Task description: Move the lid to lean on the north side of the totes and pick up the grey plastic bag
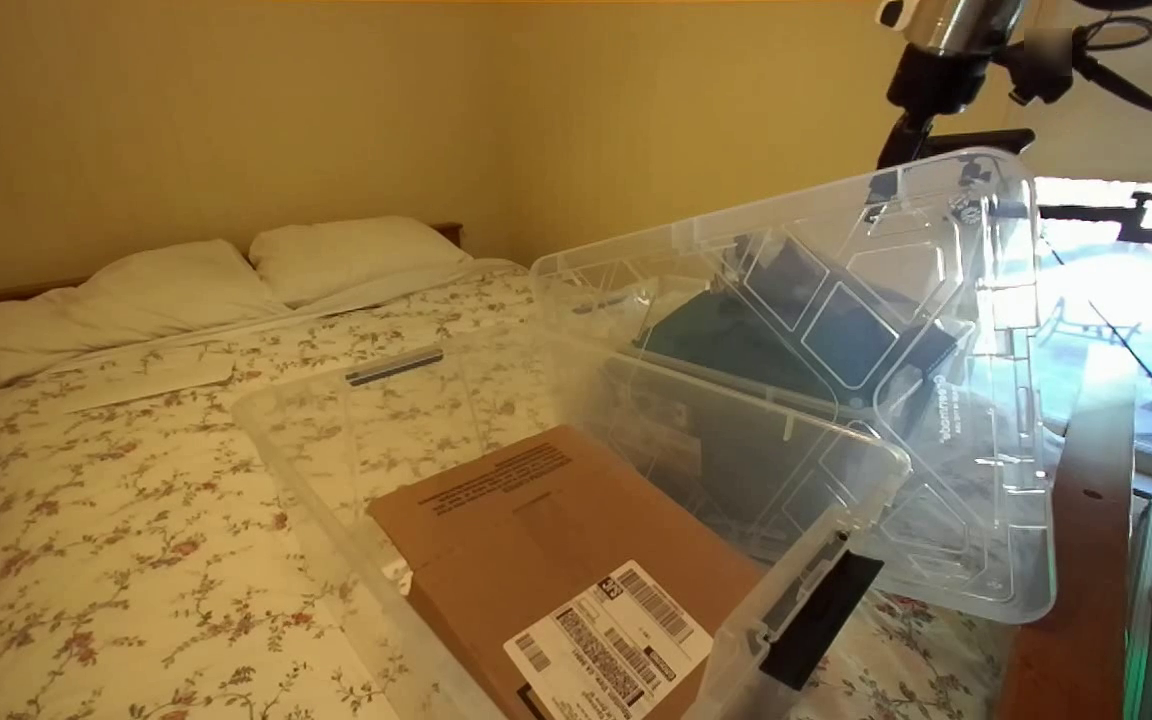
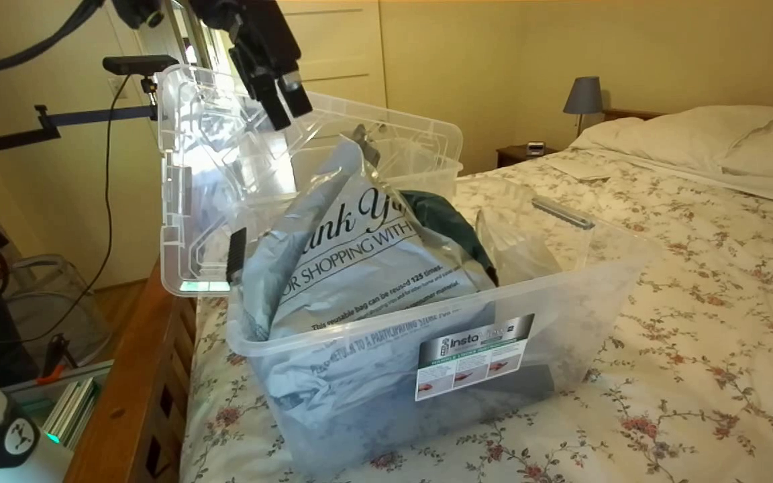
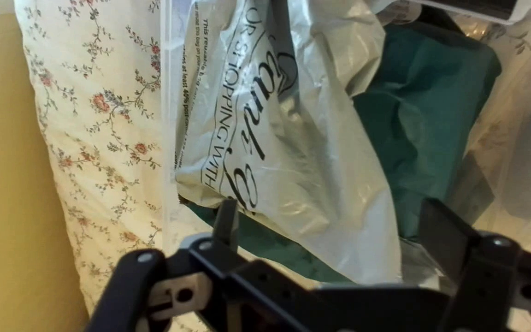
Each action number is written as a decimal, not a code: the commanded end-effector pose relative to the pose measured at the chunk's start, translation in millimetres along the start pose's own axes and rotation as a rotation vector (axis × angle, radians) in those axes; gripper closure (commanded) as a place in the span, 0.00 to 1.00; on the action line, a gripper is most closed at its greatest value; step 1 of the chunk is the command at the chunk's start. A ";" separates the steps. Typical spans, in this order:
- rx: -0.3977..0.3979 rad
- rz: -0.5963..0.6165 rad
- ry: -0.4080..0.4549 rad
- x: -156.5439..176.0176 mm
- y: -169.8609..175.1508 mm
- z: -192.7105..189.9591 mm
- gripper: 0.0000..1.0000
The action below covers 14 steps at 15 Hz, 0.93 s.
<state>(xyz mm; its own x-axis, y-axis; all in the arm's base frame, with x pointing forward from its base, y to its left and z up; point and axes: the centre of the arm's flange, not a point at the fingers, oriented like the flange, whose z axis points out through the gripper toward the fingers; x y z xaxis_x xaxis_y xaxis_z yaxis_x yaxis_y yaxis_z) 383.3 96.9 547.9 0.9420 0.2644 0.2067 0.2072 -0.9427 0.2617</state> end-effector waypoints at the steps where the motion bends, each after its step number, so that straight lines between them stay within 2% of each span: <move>1: -0.128 -0.081 -0.122 74.3 -41.6 -33.4 0.00; 3: -0.207 -0.106 -0.146 96.0 -65.3 -49.0 0.00; 4: -0.245 -0.110 -0.124 106.3 -76.5 -56.7 0.00; 7: -0.233 -0.143 -0.009 137.0 -110.8 -89.0 0.00; 8: -0.224 -0.134 -0.031 90.8 -91.3 -63.2 0.00; 10: -0.211 -0.146 0.003 107.8 -104.4 -77.5 0.00; 12: -0.206 -0.148 0.002 114.4 -105.4 -78.5 0.00; 14: -0.158 -0.099 -0.044 122.5 -114.6 -72.7 0.00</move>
<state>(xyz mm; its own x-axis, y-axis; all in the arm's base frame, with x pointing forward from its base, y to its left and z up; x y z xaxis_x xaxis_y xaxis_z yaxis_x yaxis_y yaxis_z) 449.9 241.0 616.4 0.9082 0.3896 0.1530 0.2798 -0.8369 0.4704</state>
